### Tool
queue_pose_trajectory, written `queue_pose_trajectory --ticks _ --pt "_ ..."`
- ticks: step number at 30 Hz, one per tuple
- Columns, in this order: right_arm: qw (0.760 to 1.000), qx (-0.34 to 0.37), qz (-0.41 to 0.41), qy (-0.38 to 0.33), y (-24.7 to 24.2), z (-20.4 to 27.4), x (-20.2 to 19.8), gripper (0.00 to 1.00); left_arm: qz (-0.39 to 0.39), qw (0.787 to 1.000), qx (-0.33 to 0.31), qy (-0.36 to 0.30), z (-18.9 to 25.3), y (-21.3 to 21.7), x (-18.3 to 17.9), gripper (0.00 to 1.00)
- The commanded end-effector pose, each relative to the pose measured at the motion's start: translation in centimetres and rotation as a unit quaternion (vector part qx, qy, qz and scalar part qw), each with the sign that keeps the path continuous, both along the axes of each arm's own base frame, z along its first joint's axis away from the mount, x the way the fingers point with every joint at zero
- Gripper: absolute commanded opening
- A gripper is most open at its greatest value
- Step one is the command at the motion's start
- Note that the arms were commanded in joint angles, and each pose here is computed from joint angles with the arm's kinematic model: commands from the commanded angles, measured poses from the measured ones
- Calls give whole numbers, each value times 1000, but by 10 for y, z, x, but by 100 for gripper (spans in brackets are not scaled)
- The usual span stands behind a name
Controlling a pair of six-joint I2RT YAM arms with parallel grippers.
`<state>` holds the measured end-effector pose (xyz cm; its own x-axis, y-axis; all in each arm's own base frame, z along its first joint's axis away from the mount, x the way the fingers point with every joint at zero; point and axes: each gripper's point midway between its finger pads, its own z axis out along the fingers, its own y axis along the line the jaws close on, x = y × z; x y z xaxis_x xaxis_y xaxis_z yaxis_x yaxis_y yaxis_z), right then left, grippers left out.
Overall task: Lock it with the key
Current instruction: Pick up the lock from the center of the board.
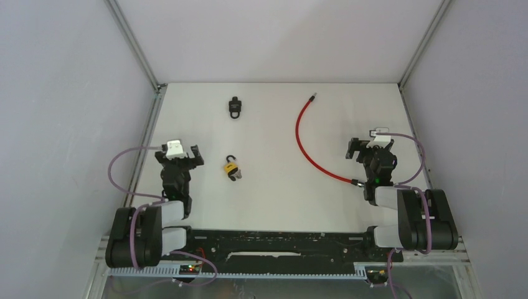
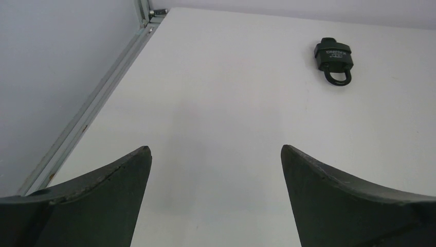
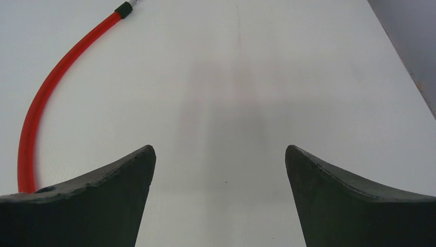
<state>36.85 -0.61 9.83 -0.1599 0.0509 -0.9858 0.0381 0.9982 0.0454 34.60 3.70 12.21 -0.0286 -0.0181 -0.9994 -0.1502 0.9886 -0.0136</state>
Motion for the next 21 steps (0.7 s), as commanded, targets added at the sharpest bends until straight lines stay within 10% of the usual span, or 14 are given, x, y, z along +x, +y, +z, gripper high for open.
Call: queue_pose_trajectory --ticks 1,16,21 --pt "1000 -4 -3 -14 -1 6 1 99 53 995 39 -80 41 -2 -30 100" --pt "1000 -5 -4 -14 -1 6 1 99 261 933 -246 34 48 25 -85 100" --pt "1000 -6 -7 -15 -2 7 0 100 196 939 -274 73 43 -2 -78 100"
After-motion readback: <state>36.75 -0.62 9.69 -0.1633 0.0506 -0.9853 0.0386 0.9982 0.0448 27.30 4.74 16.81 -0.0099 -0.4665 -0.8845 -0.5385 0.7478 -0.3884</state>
